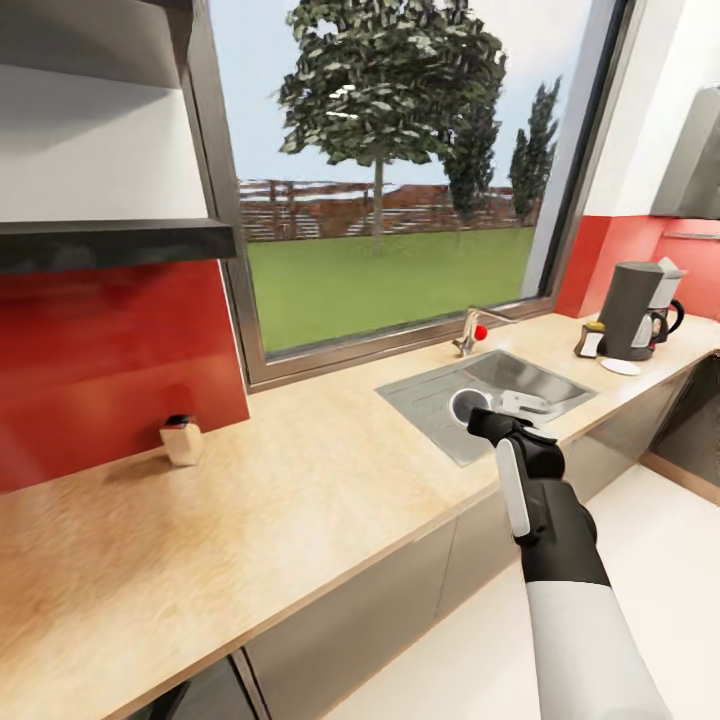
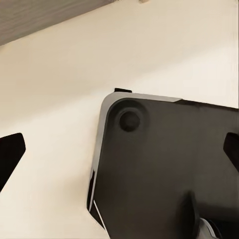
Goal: Set up a coffee station on the kitchen countertop: keep the coffee maker on the countertop, move the bottle of coffee from the kitchen shelf to the counter next to the coffee maker, place a paper coffee filter on top of the coffee maker, put the saucer next to the coffee maker with the coffee cup on the saucer, and place the electric kettle next to the coffee maker.
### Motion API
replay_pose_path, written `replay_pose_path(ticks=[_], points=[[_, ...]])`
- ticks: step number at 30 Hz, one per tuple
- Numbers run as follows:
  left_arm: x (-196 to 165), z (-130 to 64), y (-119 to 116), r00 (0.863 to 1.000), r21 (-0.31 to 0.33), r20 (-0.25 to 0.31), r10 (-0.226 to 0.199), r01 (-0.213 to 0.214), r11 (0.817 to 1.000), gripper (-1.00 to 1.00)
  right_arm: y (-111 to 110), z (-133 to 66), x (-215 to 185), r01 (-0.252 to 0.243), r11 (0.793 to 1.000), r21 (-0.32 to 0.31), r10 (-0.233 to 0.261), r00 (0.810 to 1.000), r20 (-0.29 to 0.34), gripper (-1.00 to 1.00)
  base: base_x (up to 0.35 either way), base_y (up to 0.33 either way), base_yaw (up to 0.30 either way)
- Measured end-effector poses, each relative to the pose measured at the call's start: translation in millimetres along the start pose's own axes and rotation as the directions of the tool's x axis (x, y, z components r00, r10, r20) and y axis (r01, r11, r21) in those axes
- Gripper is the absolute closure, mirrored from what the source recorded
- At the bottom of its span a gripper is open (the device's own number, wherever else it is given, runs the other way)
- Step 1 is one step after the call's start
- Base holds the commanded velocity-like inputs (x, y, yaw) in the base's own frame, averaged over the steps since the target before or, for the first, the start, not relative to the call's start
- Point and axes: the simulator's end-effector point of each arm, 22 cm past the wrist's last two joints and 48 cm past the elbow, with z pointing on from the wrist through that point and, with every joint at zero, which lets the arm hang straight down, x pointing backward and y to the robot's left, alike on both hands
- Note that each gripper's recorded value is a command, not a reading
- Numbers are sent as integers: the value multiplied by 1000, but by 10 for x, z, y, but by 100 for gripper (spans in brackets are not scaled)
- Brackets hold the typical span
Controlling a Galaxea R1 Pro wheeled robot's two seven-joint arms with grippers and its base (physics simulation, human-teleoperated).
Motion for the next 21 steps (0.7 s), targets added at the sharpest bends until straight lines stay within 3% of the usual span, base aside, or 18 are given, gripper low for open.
replay_pose_path(ticks=[17, 21], points=[[-1, 0, 11, 1000, -2, 0, 0, 0, 1000, -100, -6, 1, 4, 0, 1000, 1, 0, 1000, 0, 100, 91, -286, -2], [1, -1, 11, 1000, -2, 0, -1, 1, 1000, -100, -7, 0, -1, 0, 1000, 0, 0, 1000, 1, 100, 92, -286, -135]])
